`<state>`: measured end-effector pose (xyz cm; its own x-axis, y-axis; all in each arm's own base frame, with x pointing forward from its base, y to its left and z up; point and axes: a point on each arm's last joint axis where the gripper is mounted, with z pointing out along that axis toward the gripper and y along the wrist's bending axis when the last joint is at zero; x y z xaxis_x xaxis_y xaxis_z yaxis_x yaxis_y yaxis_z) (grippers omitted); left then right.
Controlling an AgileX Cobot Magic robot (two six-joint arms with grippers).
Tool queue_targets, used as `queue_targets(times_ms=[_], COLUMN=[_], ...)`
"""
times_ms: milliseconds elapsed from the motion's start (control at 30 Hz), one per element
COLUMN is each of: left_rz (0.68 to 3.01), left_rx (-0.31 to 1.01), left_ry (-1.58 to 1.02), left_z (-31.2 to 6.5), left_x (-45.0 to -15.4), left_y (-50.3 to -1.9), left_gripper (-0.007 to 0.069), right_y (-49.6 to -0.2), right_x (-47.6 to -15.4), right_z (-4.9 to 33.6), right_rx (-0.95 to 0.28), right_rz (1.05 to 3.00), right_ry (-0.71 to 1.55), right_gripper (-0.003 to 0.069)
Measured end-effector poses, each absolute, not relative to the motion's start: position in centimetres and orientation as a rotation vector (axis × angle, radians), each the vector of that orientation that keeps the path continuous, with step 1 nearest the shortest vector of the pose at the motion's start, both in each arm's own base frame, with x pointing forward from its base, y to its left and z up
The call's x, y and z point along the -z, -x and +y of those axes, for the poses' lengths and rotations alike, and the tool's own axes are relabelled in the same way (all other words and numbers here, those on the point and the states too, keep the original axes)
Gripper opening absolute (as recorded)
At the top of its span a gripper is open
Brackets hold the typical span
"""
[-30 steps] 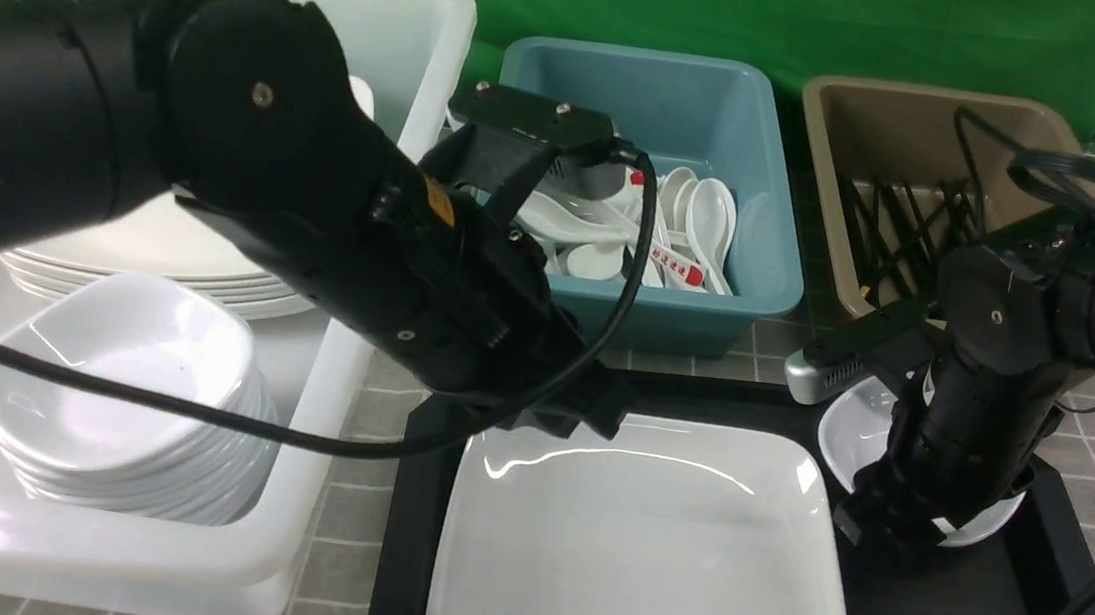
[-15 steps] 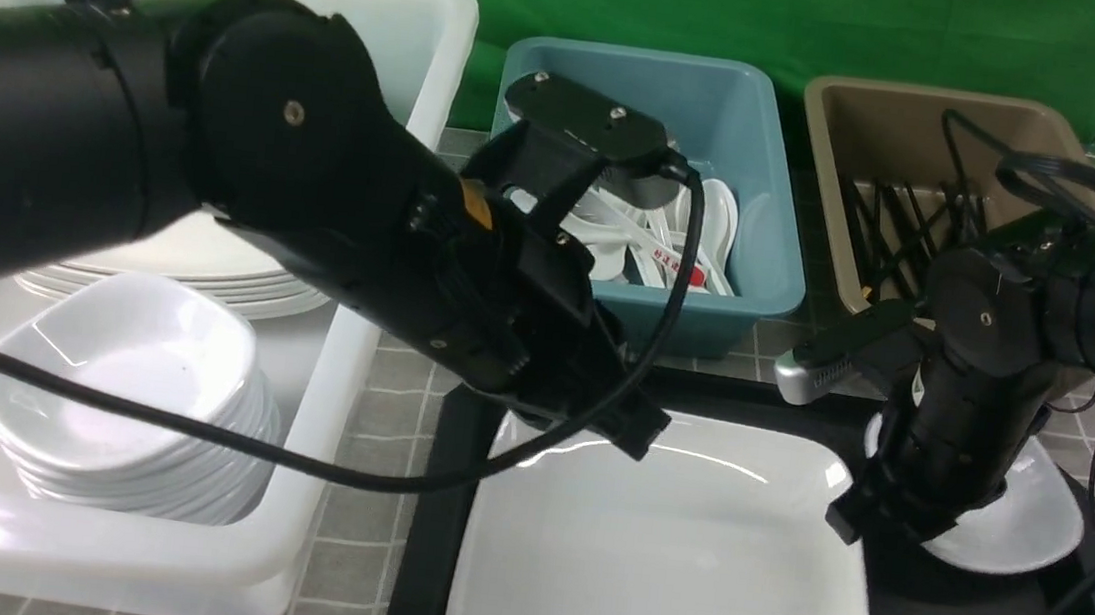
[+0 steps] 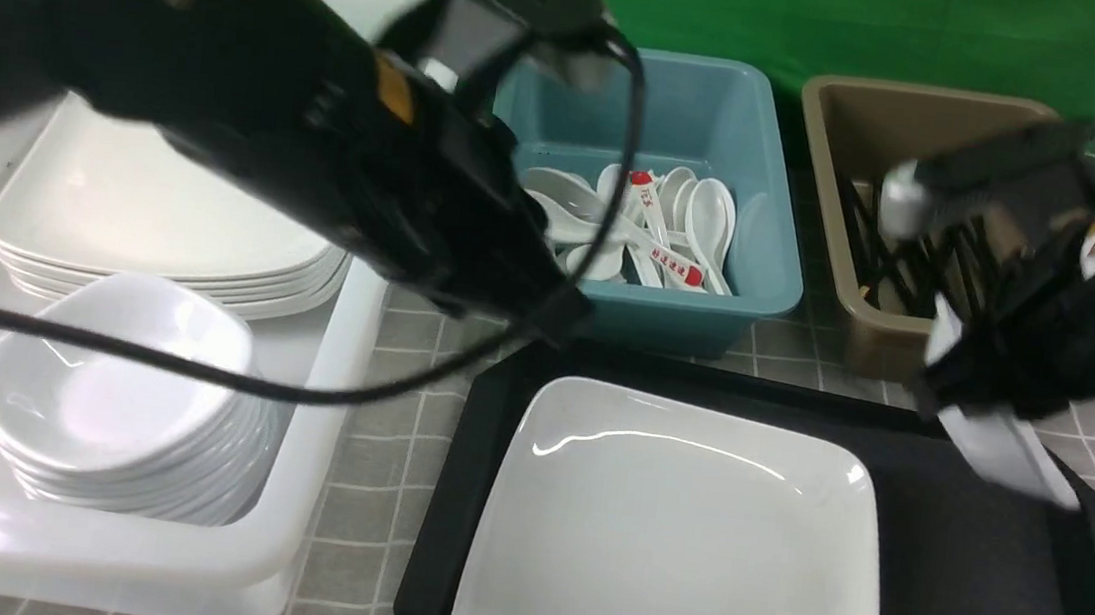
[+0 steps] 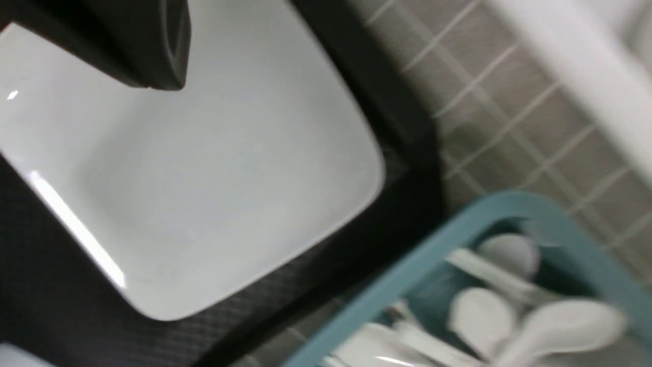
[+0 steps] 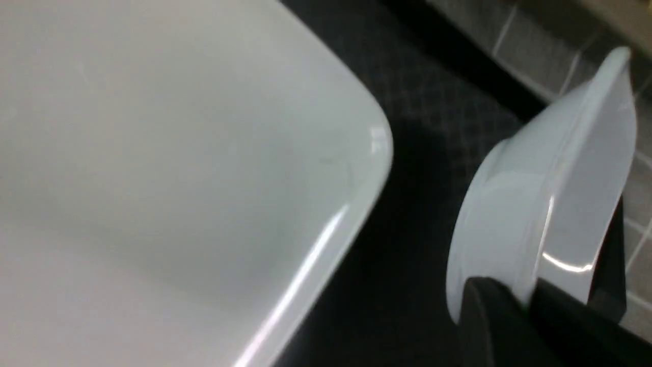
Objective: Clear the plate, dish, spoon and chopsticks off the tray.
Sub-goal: Use the right arm to put the small plate into the large storage box on the left
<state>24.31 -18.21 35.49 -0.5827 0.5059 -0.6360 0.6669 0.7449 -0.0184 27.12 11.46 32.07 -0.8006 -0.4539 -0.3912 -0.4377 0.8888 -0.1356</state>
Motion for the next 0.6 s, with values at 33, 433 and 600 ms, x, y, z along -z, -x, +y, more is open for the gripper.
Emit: queue_targets(times_ms=[33,433,600], left_rz=[2.325,2.214,2.165], left_rx=[0.319,0.076,-0.041], left_ry=[-0.843,-0.100,0.128], left_z=[-17.2,-1.5,1.8], left_x=[-36.3,-43.7,-42.5], left_y=[-24.1,-17.9,-15.3], left_gripper=[0.0002,0.0002,0.0002], right_y=[-26.7,-21.5,-21.5], right_x=[-33.3,-39.8,-37.5], right_z=[12.2,30.8,37.1], right_rx=[0.009,-0.523,-0.585], right_rz=[2.591,1.962,1.868], right_ry=[0.671,1.058,1.129], right_gripper=[0.0064,0.0064,0.0064])
